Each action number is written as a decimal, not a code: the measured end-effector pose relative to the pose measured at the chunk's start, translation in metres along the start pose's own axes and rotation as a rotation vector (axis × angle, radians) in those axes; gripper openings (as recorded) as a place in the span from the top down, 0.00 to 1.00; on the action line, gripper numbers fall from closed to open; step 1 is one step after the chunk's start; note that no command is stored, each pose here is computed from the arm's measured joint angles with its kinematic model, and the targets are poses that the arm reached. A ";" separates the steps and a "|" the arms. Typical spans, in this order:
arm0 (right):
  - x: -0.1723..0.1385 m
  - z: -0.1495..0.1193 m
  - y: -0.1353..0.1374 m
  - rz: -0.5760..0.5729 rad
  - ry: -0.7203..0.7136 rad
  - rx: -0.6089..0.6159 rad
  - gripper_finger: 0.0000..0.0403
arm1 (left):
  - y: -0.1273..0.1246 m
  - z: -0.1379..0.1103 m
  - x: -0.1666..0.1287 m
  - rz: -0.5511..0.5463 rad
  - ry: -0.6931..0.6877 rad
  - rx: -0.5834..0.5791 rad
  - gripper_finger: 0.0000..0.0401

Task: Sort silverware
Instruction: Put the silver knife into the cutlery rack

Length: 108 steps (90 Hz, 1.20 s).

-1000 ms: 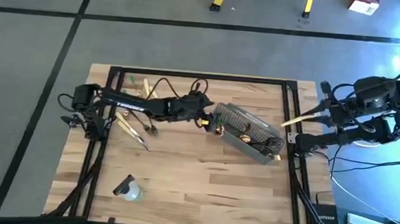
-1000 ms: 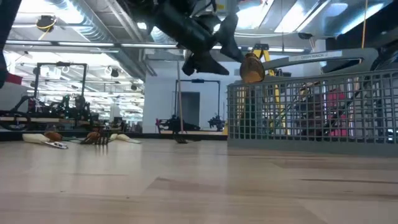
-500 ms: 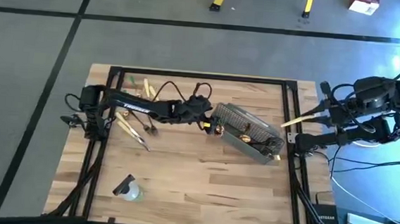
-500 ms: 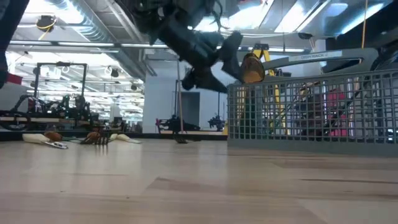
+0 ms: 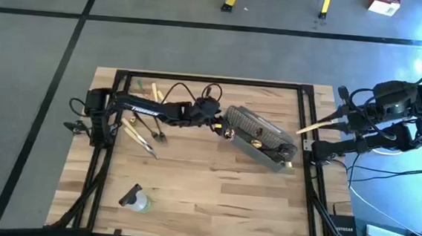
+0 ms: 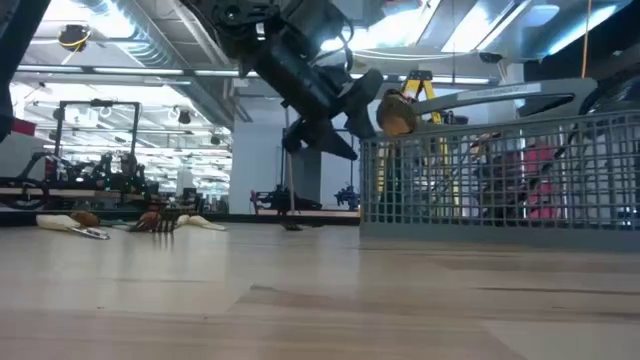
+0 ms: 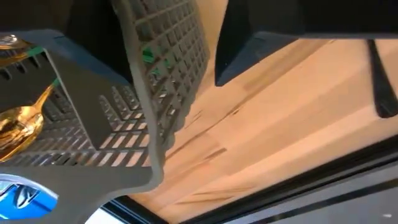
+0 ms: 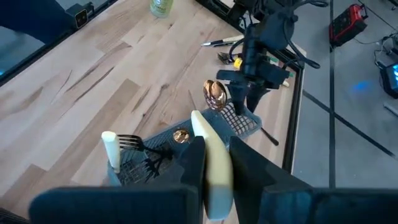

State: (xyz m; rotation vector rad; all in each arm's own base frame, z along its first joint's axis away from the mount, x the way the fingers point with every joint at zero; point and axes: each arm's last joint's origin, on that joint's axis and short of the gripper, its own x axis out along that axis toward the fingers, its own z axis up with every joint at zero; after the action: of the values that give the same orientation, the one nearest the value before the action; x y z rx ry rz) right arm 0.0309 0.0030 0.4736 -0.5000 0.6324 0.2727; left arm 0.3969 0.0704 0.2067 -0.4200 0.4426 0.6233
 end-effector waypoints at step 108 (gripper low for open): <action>0.054 0.018 -0.013 0.124 0.135 -0.070 0.93 | 0.034 0.024 -0.060 0.318 0.102 0.148 1.00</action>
State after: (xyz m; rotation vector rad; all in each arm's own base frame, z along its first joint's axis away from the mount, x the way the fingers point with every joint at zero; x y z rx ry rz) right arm 0.0867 0.0061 0.4573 -0.5501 0.7889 0.3811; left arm 0.3378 0.0798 0.2492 -0.2422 0.6558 0.8725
